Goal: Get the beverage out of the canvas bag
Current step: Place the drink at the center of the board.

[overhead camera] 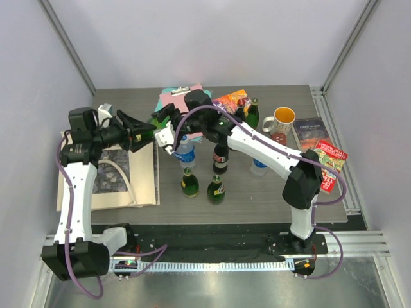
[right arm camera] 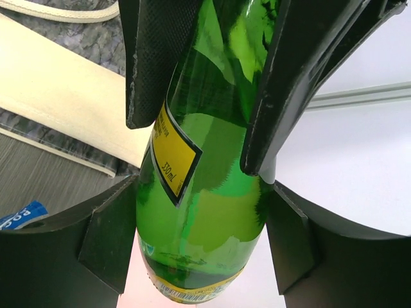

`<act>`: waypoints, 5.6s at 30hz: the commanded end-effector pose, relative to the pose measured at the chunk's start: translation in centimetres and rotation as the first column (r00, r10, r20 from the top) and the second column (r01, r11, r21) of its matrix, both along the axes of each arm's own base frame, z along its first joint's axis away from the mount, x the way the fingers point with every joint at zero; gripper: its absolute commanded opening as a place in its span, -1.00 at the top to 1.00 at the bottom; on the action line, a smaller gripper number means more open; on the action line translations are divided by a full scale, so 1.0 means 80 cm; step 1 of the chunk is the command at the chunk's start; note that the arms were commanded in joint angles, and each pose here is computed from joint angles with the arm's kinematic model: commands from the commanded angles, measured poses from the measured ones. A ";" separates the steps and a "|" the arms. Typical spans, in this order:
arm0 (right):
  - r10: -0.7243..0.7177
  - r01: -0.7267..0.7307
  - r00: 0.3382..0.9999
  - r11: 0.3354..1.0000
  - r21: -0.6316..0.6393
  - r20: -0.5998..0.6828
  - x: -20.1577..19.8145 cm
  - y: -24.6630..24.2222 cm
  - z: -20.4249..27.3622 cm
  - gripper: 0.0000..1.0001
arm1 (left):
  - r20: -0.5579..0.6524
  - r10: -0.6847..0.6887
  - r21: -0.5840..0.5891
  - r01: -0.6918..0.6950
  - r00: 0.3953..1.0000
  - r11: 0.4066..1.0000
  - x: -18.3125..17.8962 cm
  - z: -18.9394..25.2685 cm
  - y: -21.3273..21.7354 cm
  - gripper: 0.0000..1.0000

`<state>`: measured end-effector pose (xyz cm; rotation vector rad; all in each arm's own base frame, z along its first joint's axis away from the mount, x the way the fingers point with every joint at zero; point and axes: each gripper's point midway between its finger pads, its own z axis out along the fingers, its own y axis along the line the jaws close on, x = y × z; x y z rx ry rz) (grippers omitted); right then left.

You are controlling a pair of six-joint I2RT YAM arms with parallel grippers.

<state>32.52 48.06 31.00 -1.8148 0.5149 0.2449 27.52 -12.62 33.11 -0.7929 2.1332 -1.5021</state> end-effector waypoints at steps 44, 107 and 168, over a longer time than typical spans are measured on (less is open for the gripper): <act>0.056 0.048 0.985 0.823 0.566 -0.166 -0.019 -0.031 0.178 0.97 | 0.294 -0.099 0.032 0.094 0.951 0.995 -0.008 0.100 -0.006 -0.68; 0.324 0.233 0.656 0.772 0.591 -0.682 -0.015 -0.092 0.221 0.98 | 0.772 -0.445 0.550 -0.125 0.454 0.826 0.113 0.165 -0.083 0.53; 0.117 0.561 0.662 0.578 0.593 -0.740 0.047 -0.304 0.274 -0.59 | 0.884 -0.415 0.443 -0.105 0.215 0.890 0.004 0.241 -0.112 1.00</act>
